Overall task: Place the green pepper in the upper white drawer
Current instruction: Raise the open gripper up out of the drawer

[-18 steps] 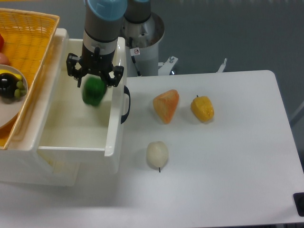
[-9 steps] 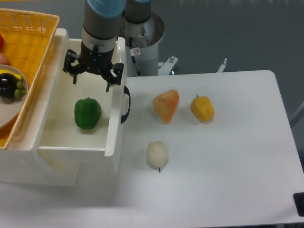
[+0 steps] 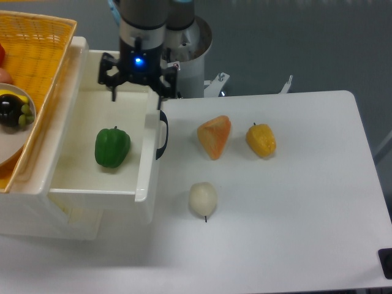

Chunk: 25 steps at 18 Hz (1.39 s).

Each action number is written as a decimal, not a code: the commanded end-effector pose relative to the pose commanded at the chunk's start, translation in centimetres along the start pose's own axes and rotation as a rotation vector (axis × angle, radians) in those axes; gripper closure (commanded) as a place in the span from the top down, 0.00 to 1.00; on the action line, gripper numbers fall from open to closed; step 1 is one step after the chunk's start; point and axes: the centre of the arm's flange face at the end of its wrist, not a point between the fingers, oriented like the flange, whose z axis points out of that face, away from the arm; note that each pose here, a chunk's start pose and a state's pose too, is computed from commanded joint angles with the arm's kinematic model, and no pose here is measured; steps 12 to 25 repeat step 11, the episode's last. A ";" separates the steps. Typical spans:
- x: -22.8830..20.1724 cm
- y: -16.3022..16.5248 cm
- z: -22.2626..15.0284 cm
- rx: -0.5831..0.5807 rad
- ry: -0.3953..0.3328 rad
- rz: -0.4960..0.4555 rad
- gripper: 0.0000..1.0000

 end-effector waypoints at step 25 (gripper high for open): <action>-5.3 2.0 1.1 -0.085 -0.059 0.258 1.00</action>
